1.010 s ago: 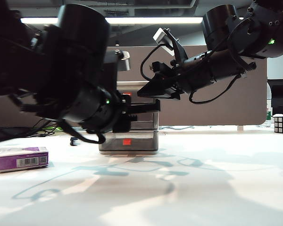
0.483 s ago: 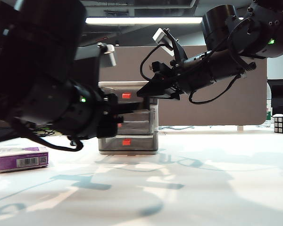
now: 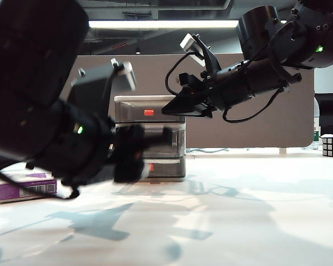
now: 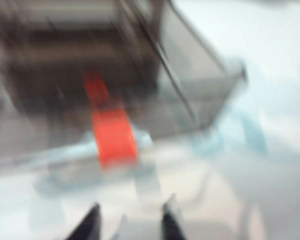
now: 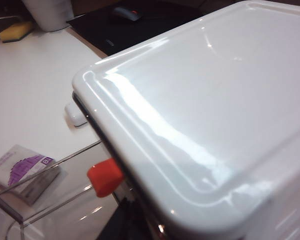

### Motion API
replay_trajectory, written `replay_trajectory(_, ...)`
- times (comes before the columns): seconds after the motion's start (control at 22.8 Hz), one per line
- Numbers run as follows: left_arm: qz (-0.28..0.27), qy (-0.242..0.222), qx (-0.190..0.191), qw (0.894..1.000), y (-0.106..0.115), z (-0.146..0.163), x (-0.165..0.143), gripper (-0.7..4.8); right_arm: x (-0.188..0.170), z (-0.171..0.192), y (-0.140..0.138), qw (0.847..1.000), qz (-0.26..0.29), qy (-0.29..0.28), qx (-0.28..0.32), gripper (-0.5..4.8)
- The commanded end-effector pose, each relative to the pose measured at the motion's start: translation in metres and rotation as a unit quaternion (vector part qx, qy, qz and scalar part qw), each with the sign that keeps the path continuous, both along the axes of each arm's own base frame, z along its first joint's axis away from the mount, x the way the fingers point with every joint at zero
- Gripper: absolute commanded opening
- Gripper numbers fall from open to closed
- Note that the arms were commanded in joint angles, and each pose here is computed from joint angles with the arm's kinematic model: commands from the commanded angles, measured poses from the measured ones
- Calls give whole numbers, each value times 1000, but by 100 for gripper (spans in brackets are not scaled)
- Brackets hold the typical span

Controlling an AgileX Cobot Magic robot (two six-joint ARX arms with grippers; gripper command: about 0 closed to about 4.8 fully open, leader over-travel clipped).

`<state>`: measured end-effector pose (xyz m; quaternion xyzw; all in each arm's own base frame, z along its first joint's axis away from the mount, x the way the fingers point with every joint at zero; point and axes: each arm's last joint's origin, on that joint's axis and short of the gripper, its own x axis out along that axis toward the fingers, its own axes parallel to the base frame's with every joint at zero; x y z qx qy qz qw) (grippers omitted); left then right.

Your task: Open the second layer of the drawer on the table, pick up a pack of napkins on the table and put it in, and finally close the drawer.

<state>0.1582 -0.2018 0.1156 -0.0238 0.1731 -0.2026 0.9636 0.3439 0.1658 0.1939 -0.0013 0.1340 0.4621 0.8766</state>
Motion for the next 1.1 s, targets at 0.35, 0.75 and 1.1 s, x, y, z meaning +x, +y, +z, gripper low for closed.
replay_trajectory(0.35, -30, 62, 55, 996, 22, 31, -17, 190, 1, 3, 0, 1000, 1, -5, 3, -5)
replay_trajectory(0.75, 3, 26, 95, 995, 79, 83, -36, 175, 0, 3, 1, 1000, 12, -3, 6, -5)
replay_trajectory(1.1, -62, 5, 176, 982, 159, 87, 4, 249, 0, 3, 1, 1000, 13, 3, 7, -5)
